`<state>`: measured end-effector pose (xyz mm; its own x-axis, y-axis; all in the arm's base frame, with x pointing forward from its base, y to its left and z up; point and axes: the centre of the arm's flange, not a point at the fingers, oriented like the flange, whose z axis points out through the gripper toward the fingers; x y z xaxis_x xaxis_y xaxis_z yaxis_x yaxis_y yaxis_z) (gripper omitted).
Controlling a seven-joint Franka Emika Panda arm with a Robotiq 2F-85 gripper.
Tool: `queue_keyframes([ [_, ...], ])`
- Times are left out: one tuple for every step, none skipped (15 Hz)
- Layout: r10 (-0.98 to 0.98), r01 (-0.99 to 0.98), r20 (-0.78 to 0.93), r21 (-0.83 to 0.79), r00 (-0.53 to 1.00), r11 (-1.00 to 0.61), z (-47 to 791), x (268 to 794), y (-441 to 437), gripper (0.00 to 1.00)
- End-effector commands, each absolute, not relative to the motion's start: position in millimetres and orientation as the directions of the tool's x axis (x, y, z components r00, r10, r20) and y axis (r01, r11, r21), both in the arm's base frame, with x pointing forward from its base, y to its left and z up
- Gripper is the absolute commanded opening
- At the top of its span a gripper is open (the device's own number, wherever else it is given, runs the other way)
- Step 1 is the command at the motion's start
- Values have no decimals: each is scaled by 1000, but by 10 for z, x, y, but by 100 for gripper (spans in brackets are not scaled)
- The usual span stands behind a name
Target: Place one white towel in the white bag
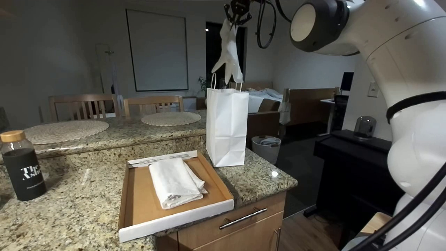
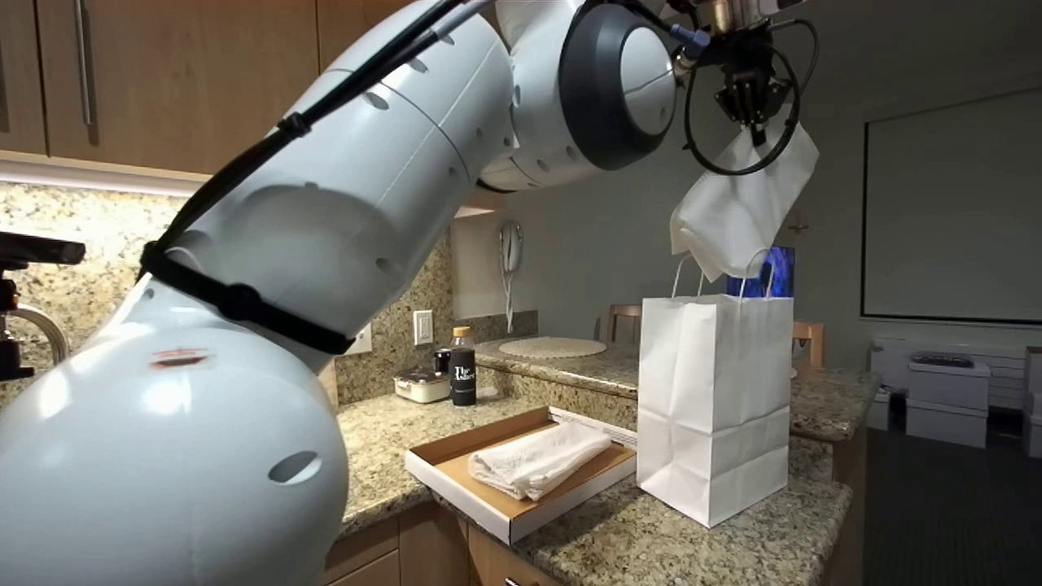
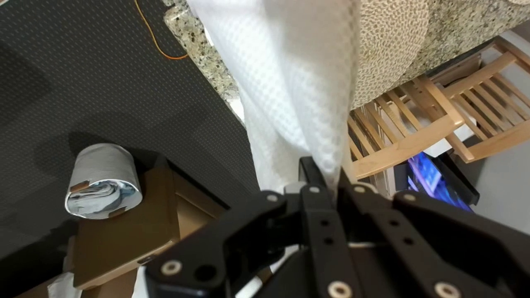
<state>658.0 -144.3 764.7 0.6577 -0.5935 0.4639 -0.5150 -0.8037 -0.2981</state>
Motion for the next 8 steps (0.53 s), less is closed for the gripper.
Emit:
queue_keyframes([
  [-642,-550,409,-331,648,-766,7883,6902,-1694,7],
  [-650,-559,402,-333,645,-760,7873,6908,-1738,7],
  [-662,-568,383,-341,644,-749,7864,6908,-1807,7],
  [-671,-573,369,-350,643,-741,7856,6891,-1855,7],
  [-680,-576,361,-363,638,-733,7863,6880,-1917,7],
  [-690,-581,353,-373,632,-723,7858,6867,-1966,7],
  [-698,-587,345,-380,628,-715,7861,6864,-2008,7],
  [-705,-590,340,-388,623,-708,7860,6853,-2041,7],
])
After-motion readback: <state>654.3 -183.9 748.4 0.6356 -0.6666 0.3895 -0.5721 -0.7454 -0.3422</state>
